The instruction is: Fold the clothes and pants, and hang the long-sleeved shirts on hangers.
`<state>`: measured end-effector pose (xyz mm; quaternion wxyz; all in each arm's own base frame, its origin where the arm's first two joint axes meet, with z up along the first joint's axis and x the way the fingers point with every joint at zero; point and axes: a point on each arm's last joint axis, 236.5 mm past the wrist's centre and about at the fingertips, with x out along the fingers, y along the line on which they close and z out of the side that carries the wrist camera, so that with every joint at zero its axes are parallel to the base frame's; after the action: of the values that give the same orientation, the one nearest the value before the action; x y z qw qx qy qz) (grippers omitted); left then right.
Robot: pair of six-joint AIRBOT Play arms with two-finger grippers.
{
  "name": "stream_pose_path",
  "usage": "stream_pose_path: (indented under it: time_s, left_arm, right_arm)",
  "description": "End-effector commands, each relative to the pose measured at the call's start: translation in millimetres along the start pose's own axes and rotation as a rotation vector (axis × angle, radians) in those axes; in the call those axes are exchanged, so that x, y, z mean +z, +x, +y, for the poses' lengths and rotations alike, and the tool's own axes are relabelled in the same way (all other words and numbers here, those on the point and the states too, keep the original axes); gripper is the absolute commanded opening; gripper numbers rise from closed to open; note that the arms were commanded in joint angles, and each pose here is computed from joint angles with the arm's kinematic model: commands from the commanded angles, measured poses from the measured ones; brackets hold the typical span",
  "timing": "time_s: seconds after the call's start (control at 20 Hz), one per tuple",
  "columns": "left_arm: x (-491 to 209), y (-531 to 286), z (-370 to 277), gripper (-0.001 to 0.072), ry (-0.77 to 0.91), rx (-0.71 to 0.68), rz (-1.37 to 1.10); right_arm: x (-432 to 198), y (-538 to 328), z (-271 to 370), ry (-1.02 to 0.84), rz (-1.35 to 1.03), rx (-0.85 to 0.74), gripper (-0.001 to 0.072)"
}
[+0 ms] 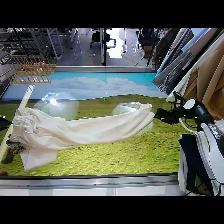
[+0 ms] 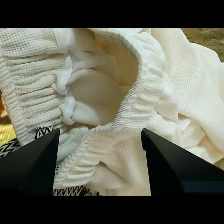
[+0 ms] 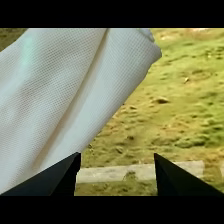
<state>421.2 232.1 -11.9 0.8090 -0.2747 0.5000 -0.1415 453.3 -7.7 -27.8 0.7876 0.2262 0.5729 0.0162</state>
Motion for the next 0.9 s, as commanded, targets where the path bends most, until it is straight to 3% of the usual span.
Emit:
stream_pose_path:
  time_s: [0.0, 0.05, 0.1, 0.15, 0.55, 0.7, 0.85]
  left_arm:
    - [-2, 26, -12, 0.058, 0.072, -0.069, 0.035]
    - [-8, 38, -17, 0.0554, 0.073, -0.096, 0.07]
    - [-15, 47, -22, 0.0363, 0.078, -0.125, 0.106]
    - [-23, 52, -29, 0.003, 0.094, -0.161, 0.147]
    - [-4, 24, -67, 0.0018, 0.066, -0.353, 0.029]
    - [8, 14, -73, 0.0018, 0.035, -0.405, -0.034]
    - [22, 1, -92, 0.0017, -0.01, -0.5, -0.093]
  right_arm:
    - [-10, 2, -16, 0.086, 0.045, -0.054, 0.0548]
    - [-9, 3, -23, 0.129, 0.046, -0.061, 0.0545]
    - [-8, 3, -30, 0.174, 0.047, -0.065, 0.0545]
    - [-7, 5, -37, 0.215, 0.046, -0.063, 0.0544]
    - [20, 76, -8, 0.347, -0.007, 0.177, 0.0516]
    - [20, 102, 7, 0.353, -0.007, 0.221, 0.0435]
    - [15, 103, 21, 0.279, 0.012, 0.249, 0.0024]
